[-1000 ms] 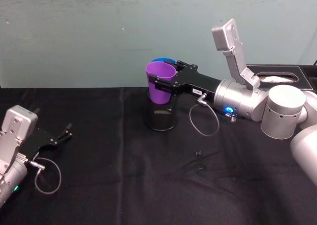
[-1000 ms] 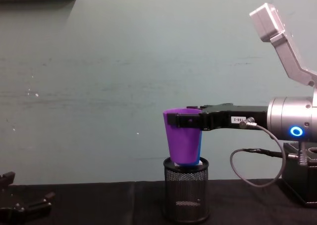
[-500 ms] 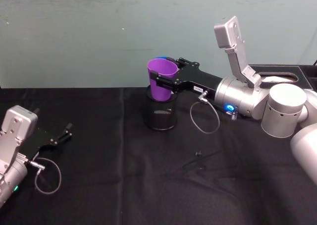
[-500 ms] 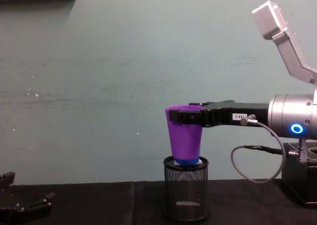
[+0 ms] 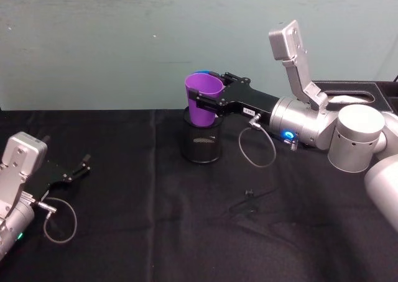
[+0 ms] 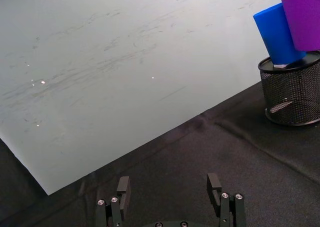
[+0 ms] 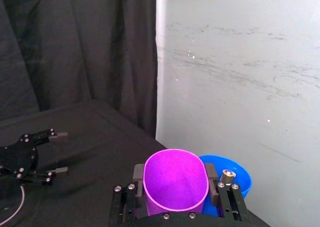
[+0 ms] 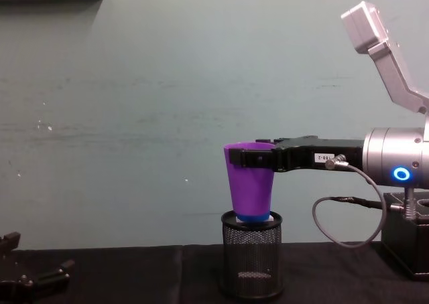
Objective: Pick up one cup with a gripper and tap it against the other cup.
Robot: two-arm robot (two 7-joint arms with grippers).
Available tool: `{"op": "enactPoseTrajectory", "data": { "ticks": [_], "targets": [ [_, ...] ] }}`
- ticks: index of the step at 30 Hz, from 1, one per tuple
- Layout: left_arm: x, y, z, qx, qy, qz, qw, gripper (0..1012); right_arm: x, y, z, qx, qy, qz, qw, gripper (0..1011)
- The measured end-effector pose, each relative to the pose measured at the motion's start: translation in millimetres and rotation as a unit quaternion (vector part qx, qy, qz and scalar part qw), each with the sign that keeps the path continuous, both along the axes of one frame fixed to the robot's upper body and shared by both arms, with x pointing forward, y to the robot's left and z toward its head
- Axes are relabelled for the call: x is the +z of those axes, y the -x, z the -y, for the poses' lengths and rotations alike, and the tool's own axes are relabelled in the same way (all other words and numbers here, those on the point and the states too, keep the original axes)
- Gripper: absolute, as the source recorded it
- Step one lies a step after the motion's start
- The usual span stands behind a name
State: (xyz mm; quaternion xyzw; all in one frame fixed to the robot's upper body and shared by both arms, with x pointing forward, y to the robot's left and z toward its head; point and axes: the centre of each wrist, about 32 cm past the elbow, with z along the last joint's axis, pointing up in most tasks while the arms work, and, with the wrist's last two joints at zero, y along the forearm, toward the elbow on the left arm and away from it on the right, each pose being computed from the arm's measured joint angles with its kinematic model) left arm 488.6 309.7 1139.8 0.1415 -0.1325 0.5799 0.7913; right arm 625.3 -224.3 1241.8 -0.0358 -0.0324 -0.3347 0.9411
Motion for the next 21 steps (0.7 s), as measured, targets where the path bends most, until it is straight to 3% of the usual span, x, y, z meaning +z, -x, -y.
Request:
{"op": "enactPoseTrajectory", "data": {
  "ticks": [21],
  "targets": [
    [0.0, 0.0, 0.0, 0.0, 0.0, 0.0, 1.0, 1000, -0.2, 0.4, 0.0, 0.001, 0.0, 0.0, 1.0, 728]
  ]
}}
